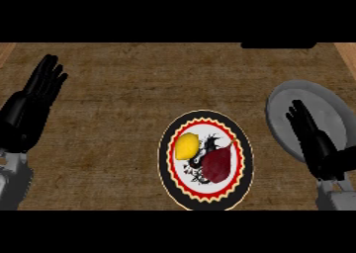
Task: Pick the pear from the plate and place it in the pan
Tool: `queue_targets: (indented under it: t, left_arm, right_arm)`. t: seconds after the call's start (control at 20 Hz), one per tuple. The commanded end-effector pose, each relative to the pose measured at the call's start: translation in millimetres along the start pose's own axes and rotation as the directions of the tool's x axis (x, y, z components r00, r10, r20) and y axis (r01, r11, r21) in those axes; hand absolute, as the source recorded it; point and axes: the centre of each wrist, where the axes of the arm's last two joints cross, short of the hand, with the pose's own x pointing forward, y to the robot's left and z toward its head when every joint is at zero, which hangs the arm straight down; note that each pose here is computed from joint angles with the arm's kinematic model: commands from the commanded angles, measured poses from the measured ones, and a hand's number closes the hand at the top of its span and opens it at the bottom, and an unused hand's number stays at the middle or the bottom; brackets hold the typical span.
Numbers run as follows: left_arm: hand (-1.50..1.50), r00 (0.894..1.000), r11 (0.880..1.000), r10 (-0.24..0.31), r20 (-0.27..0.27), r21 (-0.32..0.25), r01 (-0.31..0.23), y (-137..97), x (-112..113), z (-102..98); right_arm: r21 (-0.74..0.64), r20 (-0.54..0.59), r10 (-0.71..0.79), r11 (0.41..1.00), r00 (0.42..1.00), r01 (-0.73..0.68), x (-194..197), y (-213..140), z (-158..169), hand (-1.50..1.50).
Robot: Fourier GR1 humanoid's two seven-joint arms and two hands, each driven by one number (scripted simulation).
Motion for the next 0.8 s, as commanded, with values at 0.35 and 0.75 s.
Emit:
queue_targets:
  t: [0.35,0.75]
  left_arm:
    - [0.00,0.974,0.983,0.106,-0.202,0.171,-0.071,-0.3,-42.5,24.5]
    - [0.00,0.973,0.984,0.113,-0.203,0.158,-0.082,-9.1,-55.6,19.4]
  right_arm:
    - [-0.379,0.327,0.009,0.917,0.945,0.123,13.5,-9.5,45.6,1.50]
    - [-0.467,0.277,0.282,0.875,0.919,-0.128,-38.7,25.4,156.3,-1.50]
